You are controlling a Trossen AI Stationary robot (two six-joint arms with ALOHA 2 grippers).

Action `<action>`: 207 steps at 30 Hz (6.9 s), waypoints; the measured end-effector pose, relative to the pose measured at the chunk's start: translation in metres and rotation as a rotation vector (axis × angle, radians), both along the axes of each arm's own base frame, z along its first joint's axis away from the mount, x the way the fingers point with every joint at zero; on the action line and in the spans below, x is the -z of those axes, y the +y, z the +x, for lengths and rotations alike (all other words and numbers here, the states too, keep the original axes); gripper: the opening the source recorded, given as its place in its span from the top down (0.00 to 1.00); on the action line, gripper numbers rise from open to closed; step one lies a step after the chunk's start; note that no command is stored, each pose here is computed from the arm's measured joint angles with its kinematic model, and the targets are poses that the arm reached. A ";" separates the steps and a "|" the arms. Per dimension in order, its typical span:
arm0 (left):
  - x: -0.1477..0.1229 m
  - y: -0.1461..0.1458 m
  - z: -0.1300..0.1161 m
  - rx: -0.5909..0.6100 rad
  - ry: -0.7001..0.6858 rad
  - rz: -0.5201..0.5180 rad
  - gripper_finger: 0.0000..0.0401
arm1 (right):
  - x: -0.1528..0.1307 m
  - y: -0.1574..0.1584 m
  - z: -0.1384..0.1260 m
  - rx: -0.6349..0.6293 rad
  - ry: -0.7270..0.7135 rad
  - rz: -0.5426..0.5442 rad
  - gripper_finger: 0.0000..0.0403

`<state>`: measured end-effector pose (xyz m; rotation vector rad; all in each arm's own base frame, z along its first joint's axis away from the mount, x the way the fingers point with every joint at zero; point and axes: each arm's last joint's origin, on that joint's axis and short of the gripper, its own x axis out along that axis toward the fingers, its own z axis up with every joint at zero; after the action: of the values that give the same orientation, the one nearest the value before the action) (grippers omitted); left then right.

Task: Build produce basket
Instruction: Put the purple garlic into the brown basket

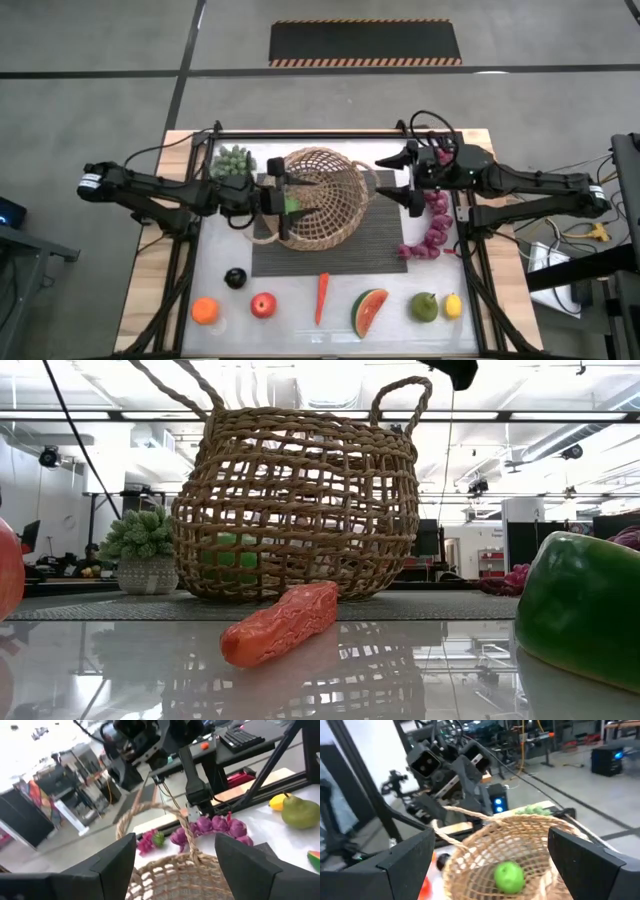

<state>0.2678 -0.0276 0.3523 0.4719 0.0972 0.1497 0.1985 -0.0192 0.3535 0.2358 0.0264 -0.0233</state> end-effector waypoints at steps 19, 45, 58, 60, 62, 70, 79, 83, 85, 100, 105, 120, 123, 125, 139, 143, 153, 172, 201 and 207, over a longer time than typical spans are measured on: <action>-0.019 0.004 -0.023 -0.001 -0.083 0.059 0.37 | -0.058 -0.053 0.015 0.622 0.571 0.038 0.09; -0.033 0.006 -0.043 -0.005 -0.137 0.153 0.37 | 0.039 -0.071 -0.007 0.732 1.361 0.434 0.09; -0.034 0.007 -0.046 -0.006 -0.144 0.157 0.37 | 0.122 -0.086 -0.009 0.625 1.387 0.470 0.09; -0.034 0.007 -0.046 -0.006 -0.143 0.158 0.37 | 0.130 -0.086 -0.009 0.609 1.381 0.451 0.09; -0.033 0.007 -0.046 -0.006 -0.142 0.158 0.37 | 0.137 -0.086 -0.009 0.593 1.373 0.438 0.09; -0.033 0.007 -0.046 -0.006 -0.145 0.158 0.37 | 0.164 -0.082 -0.014 0.560 1.374 0.437 0.09; -0.034 0.007 -0.046 -0.006 -0.146 0.158 0.37 | 0.190 -0.080 -0.017 0.530 1.320 0.387 0.21; -0.033 0.007 -0.046 -0.006 -0.145 0.158 0.37 | 0.200 -0.079 -0.020 0.527 1.307 0.380 0.31; -0.033 0.007 -0.046 -0.006 -0.145 0.158 0.37 | 0.205 -0.077 -0.022 0.528 1.302 0.379 0.36; -0.034 0.007 -0.046 -0.006 -0.151 0.155 0.37 | 0.216 -0.075 -0.025 0.522 1.271 0.384 0.83; -0.033 0.007 -0.046 -0.006 -0.151 0.155 0.37 | 0.216 -0.076 -0.025 0.520 1.271 0.358 0.95; -0.034 0.006 -0.046 -0.006 -0.154 0.147 0.37 | 0.109 -0.080 -0.019 0.513 0.993 0.225 0.96; -0.034 0.007 -0.046 -0.006 -0.160 0.146 0.37 | 0.070 -0.077 -0.025 0.516 0.861 0.185 0.97; -0.035 0.007 -0.046 -0.007 -0.168 0.144 0.37 | 0.046 -0.074 -0.030 0.518 0.786 0.157 0.97; -0.034 0.006 -0.040 -0.008 -0.185 0.144 0.37 | -0.072 -0.060 -0.055 0.523 0.404 -0.015 0.97; -0.043 0.006 -0.042 -0.016 -0.262 0.140 0.37 | -0.113 -0.058 -0.060 0.529 0.293 -0.073 0.97; -0.046 0.007 -0.047 -0.020 -0.295 0.130 0.37 | -0.183 -0.059 -0.062 0.593 0.148 -0.263 0.97; -0.052 0.016 -0.055 -0.314 -0.321 0.077 0.37 | -0.244 -0.085 0.007 0.326 -0.187 -0.232 0.97; -0.062 -0.013 -0.088 -0.114 -0.416 -0.028 0.37 | -0.148 -0.014 0.166 0.311 0.286 -0.420 0.97; -0.058 -0.019 -0.091 -0.079 -0.407 -0.032 0.37 | -0.113 -0.011 0.190 0.341 0.465 -0.414 0.97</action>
<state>0.1770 -0.0463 0.4107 0.3983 -0.2807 0.3187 0.3881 -0.0306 0.4668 -0.1863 0.4400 -0.4191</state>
